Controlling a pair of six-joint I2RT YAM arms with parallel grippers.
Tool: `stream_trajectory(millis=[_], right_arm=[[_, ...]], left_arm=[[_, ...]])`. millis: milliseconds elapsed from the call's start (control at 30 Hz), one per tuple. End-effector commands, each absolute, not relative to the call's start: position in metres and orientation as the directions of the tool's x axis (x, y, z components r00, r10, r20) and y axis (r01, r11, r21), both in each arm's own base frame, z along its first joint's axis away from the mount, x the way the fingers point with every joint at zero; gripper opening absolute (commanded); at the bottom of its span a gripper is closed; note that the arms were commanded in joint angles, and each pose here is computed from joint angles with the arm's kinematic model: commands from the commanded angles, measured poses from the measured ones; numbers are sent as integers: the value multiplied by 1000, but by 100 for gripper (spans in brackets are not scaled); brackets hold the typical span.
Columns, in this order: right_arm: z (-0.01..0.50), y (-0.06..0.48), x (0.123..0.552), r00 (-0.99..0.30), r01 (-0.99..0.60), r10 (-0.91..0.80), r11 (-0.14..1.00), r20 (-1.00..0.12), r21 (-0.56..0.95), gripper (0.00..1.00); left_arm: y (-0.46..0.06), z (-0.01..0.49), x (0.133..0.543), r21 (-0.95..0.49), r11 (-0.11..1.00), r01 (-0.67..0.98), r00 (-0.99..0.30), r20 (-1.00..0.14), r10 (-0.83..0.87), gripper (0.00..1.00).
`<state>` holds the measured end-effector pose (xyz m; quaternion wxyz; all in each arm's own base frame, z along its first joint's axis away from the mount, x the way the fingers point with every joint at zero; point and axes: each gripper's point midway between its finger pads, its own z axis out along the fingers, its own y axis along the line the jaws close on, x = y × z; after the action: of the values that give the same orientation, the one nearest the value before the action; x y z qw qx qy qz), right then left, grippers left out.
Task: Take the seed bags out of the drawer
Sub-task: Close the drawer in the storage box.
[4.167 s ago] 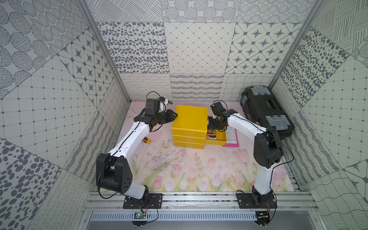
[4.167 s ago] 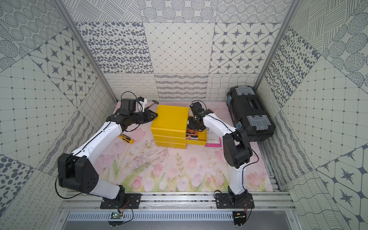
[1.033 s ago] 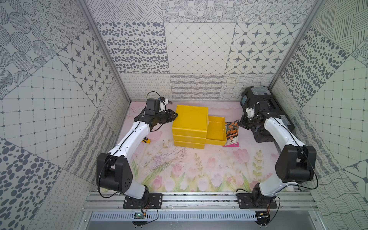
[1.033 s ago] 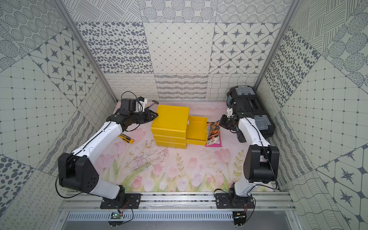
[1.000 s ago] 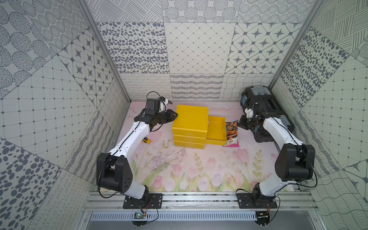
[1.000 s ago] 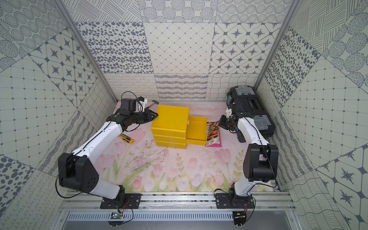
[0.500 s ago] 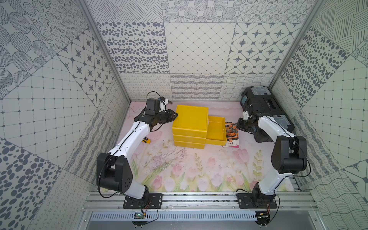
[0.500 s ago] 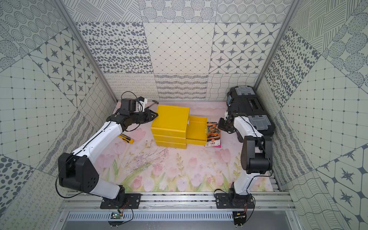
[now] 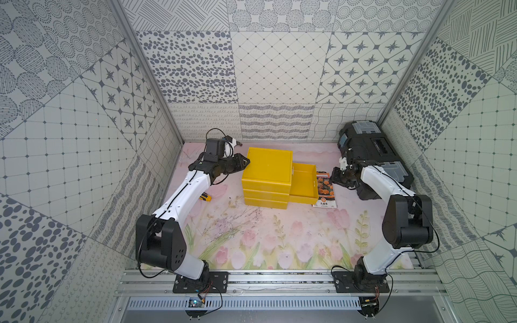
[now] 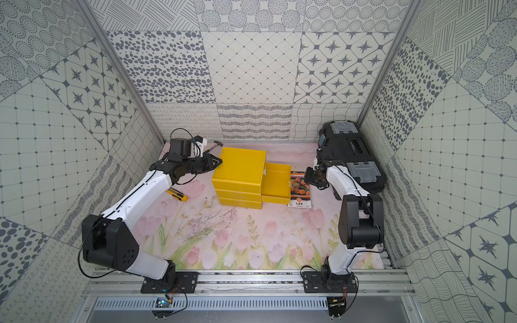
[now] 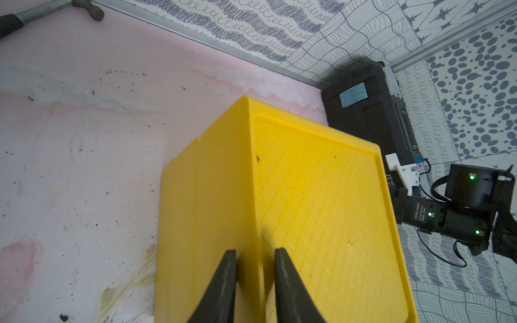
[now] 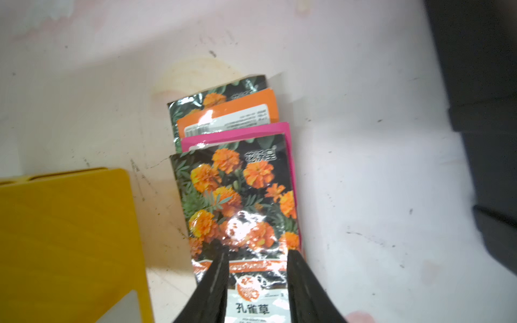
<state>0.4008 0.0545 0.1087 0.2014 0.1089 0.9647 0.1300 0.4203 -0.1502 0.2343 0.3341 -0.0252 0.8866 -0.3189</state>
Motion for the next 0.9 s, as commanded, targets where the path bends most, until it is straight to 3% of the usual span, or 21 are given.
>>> stream_trajectory(millis=[0,500,867], right_arm=[[127,81,399,-882,106,262,920,-392,377,41],[137,134,387,-899,23,236,867,-369,499,42],[134,191,398,-919,-28,214,800,-330,599,42]], left_arm=[[-146,181,378,-565,825,21,-909,-355,-220,26],[-146,181,377,-564,826,23,-908,-357,-219,26],[-145,190,377,-564,825,39,-897,-383,-219,36]])
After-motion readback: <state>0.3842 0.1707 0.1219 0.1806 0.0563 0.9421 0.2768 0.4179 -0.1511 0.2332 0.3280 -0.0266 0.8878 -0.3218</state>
